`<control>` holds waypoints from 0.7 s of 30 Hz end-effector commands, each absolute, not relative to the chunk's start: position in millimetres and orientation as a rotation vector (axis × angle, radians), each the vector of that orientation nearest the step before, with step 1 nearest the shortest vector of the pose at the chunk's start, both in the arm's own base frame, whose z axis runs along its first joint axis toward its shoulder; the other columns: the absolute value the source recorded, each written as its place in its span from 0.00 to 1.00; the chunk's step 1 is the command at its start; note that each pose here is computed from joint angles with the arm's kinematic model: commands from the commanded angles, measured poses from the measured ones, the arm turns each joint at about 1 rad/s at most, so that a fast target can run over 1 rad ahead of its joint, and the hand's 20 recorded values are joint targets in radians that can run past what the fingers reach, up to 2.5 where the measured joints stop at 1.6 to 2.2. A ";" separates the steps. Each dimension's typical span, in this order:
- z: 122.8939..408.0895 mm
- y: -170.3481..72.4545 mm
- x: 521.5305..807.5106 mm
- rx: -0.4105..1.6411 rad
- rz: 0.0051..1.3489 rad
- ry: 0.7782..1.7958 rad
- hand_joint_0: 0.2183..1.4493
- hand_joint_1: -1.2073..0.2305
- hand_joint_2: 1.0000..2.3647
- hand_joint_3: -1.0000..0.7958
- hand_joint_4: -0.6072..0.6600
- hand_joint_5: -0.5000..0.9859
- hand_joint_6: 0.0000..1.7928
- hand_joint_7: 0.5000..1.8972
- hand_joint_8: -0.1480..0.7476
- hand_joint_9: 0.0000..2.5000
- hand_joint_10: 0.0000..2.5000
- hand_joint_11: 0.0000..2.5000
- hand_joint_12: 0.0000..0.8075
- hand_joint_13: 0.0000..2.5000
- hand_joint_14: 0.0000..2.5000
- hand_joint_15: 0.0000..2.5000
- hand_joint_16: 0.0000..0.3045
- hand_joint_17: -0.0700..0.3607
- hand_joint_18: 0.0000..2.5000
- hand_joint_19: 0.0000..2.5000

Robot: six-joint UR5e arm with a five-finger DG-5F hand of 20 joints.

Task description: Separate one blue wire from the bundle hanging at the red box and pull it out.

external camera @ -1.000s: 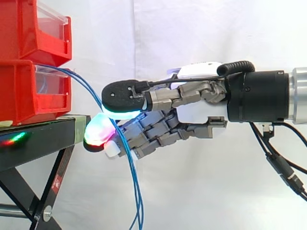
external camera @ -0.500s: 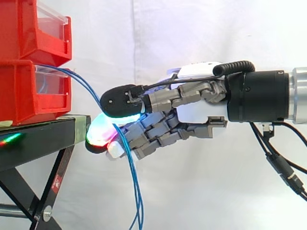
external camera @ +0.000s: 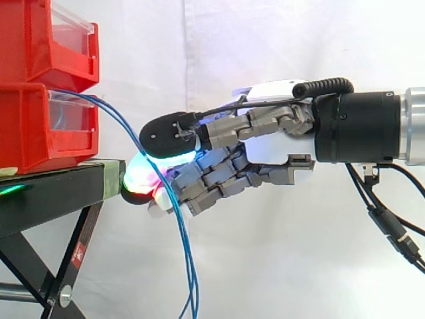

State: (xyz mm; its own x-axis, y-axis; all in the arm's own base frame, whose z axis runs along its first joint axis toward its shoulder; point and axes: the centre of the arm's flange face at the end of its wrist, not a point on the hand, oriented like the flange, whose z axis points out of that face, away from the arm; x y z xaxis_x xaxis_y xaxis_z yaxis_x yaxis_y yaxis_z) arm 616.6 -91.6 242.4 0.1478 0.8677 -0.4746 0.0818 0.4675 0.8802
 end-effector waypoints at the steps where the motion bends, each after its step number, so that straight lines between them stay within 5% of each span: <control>1: 242.6 -92.9 616.4 0.945 0.706 1.312 0.28 0.37 0.02 0.53 0.65 0.22 0.49 0.52 0.54 0.30 0.01 0.29 0.50 0.22 0.01 0.18 0.19 0.46 0.14 0.19; 12: 243.3 -93.8 616.7 0.945 0.705 1.310 0.30 0.35 0.02 0.54 0.63 0.22 0.50 0.53 0.54 0.31 0.01 0.31 0.49 0.23 0.01 0.19 0.18 0.46 0.16 0.20; 21: 247.6 -94.3 620.4 0.940 0.707 1.301 0.27 0.38 0.01 0.42 0.67 0.21 0.47 0.45 0.54 0.30 0.01 0.30 0.51 0.23 0.01 0.19 0.19 0.46 0.15 0.21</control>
